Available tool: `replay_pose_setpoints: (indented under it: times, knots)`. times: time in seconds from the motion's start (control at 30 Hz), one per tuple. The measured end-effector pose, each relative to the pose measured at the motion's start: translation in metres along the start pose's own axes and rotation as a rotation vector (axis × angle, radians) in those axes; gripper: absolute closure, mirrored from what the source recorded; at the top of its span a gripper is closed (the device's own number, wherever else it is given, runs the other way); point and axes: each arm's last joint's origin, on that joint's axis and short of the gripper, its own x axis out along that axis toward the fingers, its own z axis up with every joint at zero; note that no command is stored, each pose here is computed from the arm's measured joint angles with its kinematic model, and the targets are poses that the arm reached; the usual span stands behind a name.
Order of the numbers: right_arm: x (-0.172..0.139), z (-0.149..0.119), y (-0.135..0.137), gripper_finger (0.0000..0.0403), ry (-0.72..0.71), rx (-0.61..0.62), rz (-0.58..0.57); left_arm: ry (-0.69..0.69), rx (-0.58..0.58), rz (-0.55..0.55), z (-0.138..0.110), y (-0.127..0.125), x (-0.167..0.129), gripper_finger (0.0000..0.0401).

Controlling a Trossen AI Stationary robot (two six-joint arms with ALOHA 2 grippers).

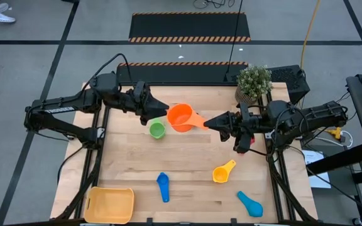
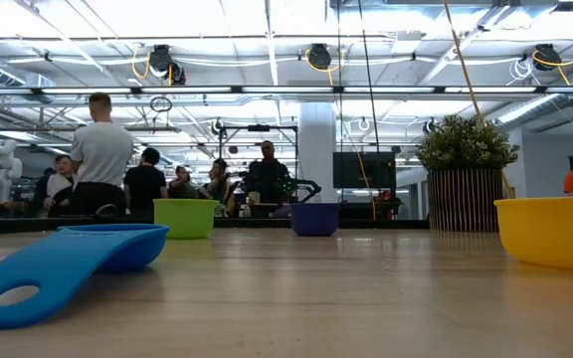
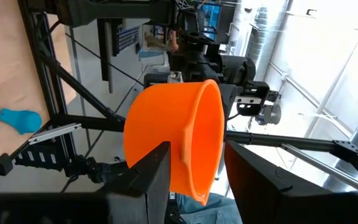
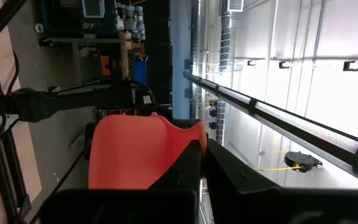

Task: Nest measuring cups in basket
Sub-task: Put the orange measuring cup on the table upright

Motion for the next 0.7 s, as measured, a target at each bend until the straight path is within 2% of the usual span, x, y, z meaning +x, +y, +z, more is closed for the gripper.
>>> replay_pose_setpoints:
  times: [0.43,0.7]
  knots:
    - [0.0000,0.0002,0.0000,0.0403,-0.003,0.000,0.000,0.000,0.042,-0.006,-0.0001,-0.0009,-0.0004,0.0388]
    - [0.0000,0.0002,-0.0002,0.0403,-0.003,0.000,-0.002,0.000,0.037,0.000,-0.0001,-0.0004,-0.0004,0.0373]
